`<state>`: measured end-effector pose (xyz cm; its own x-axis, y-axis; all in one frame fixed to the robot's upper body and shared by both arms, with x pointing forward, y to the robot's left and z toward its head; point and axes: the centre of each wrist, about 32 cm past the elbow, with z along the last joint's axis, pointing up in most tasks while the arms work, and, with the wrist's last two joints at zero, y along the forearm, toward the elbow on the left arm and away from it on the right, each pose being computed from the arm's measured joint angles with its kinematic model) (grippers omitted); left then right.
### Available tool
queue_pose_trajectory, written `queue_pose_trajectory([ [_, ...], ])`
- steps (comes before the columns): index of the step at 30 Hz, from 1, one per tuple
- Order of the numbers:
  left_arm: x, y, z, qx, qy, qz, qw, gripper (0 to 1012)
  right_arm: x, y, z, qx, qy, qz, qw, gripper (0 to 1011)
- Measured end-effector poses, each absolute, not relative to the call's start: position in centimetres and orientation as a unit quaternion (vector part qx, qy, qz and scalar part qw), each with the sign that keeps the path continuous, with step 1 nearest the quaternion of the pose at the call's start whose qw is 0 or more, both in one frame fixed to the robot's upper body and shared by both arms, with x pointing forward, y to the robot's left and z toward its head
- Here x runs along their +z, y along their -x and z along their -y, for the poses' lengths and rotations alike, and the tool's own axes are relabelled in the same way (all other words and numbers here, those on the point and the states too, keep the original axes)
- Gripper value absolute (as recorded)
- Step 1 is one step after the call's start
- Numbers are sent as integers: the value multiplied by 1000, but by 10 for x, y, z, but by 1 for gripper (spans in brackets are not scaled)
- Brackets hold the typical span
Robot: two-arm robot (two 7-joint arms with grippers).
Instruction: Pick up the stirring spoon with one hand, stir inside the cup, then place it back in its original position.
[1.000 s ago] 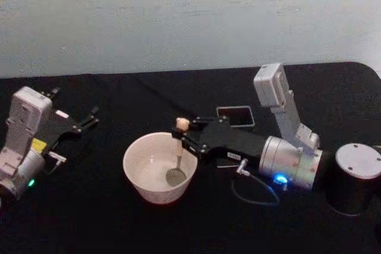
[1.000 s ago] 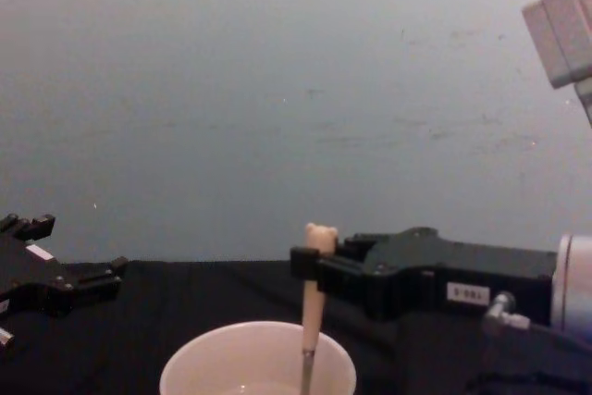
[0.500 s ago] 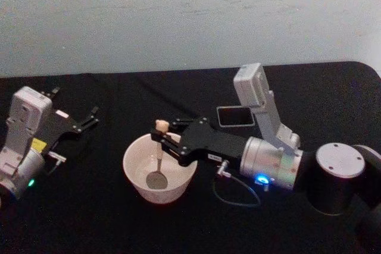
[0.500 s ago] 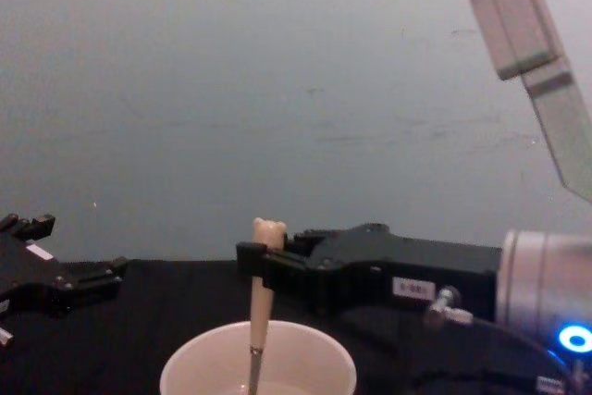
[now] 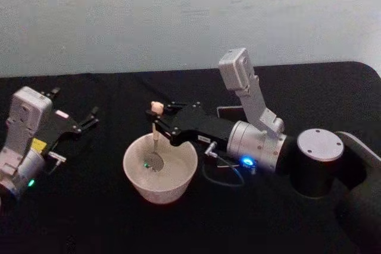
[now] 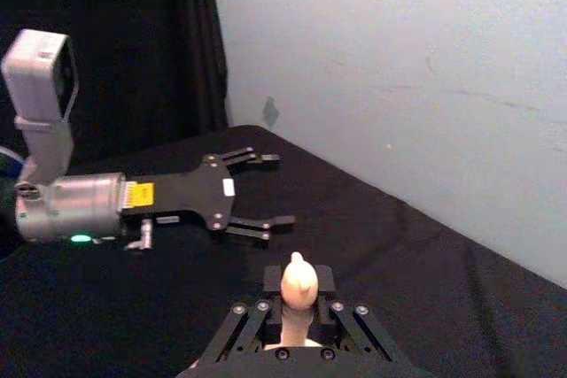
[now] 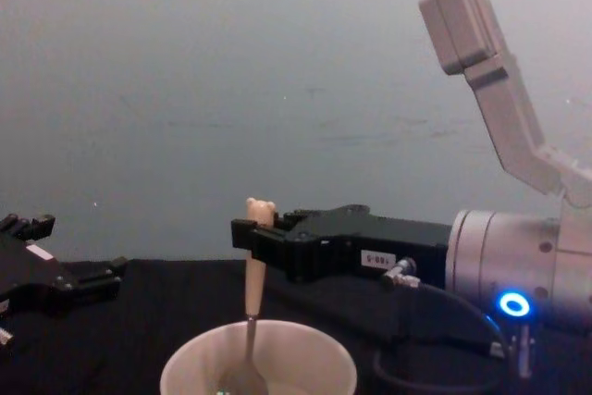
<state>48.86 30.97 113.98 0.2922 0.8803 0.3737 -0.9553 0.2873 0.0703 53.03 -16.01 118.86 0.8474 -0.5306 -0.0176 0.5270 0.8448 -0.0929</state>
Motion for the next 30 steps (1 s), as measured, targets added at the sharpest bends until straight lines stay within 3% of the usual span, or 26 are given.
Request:
queue_pose_trajectory([
  [20,1140,-489,-310,580,-141,132,791,1001,1188,-521,200,-273,60,-5,960,212],
  [30,1140,-489,-310,580,-141,132,791,1002,1187,-510,200,-247,60,-15,967,212],
])
